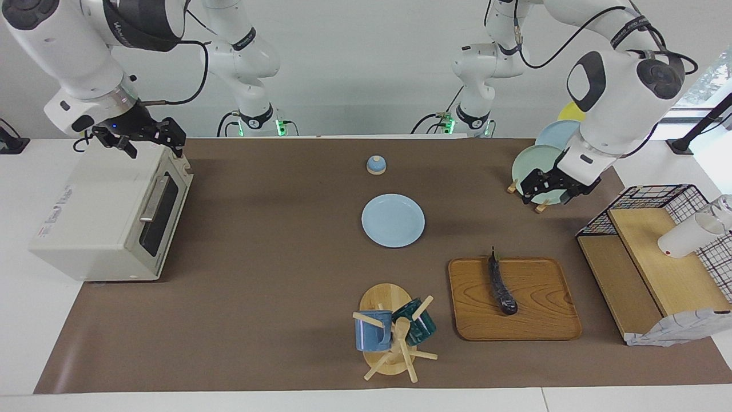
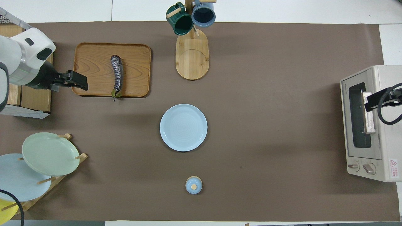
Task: Put eggplant into oven
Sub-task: 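Reach the left gripper to the eggplant on the wooden tray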
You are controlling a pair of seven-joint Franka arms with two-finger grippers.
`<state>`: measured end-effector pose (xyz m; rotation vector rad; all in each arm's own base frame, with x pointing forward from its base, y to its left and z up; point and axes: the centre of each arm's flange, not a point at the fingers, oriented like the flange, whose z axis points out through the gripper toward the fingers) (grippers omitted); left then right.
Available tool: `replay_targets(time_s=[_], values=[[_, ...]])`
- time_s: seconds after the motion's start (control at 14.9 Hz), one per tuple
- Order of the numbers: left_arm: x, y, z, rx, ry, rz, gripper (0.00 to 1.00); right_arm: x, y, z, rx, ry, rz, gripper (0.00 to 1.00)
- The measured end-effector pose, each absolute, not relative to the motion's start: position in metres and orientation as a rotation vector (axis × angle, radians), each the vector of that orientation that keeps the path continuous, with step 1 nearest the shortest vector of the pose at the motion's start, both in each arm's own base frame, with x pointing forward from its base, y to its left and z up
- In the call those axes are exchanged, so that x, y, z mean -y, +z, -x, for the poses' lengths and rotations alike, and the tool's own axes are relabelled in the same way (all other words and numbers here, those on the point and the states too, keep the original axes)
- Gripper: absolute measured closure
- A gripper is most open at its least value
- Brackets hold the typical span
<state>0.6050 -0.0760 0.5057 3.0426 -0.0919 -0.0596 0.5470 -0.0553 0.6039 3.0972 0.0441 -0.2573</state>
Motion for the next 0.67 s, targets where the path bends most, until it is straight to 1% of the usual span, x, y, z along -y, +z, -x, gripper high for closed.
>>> replay_targets(time_s=[0.2, 0.67], values=[[0.080, 0.484, -0.616, 0.084, -0.056, -3.027, 0.00, 0.055, 0.604, -0.547, -0.044, -0.257, -3.097, 0.00], [0.099, 0.451, -0.634, 0.114, -0.005, -3.022, 0.00, 0.055, 0.604, -0.547, -0.044, -0.257, -3.097, 0.00]])
